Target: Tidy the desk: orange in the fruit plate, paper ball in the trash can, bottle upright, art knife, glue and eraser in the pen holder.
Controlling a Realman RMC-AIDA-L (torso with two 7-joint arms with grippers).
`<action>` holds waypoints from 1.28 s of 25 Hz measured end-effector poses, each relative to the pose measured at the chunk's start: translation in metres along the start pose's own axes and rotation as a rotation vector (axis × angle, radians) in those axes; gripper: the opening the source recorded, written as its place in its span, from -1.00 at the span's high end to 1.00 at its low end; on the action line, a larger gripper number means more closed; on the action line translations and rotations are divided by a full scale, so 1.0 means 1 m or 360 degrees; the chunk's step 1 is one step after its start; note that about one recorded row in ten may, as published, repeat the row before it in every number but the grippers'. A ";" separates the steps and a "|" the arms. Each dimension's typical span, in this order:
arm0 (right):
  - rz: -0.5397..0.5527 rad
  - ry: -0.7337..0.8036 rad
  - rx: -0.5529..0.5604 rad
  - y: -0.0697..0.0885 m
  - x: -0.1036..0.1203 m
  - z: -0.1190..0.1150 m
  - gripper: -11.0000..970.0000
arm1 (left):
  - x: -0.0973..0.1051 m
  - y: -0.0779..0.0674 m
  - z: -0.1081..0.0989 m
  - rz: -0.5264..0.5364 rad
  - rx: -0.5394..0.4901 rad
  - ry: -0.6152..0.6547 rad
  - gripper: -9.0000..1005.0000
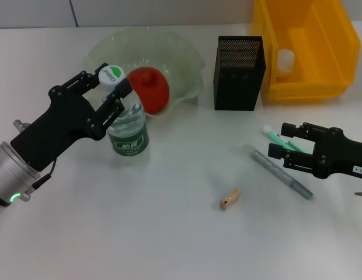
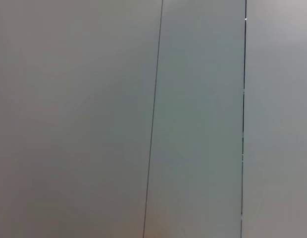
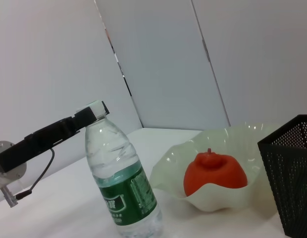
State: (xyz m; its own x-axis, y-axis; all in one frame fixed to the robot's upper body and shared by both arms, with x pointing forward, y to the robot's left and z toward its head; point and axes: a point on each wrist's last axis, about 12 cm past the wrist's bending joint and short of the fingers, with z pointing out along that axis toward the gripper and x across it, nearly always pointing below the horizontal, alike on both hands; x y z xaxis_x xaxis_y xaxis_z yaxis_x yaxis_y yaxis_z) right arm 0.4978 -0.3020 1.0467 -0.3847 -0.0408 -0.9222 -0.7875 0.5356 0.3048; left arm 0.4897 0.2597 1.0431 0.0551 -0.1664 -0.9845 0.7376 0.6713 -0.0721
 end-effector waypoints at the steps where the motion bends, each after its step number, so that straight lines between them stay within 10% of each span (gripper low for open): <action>1: 0.0000 0.0000 0.0000 0.000 0.000 0.000 -0.47 | 0.000 0.000 0.000 0.0001 0.0001 0.0001 0.07; 21: -0.0011 -0.0018 -0.0004 -0.001 -0.004 0.004 -0.47 | -0.001 -0.002 -0.004 0.0064 -0.0039 -0.0066 0.05; 24: -0.0018 -0.0031 0.0000 -0.002 -0.007 0.004 -0.47 | -0.003 -0.003 -0.008 0.0059 -0.0052 -0.0103 -0.24; 32: -0.0129 -0.0082 0.0004 -0.014 -0.041 -0.002 -0.47 | -0.017 0.000 -0.067 -0.0091 -0.0107 -0.0188 -0.53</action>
State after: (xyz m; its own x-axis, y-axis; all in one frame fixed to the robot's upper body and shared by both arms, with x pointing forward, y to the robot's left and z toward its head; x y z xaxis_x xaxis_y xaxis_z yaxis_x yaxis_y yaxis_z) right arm 0.5238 -0.3097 1.0802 -0.2945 -0.0404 -0.9548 -0.8138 0.5344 0.2284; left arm 0.4437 0.3117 1.0494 0.0962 -0.2869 -0.9531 0.6954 0.7045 -0.1419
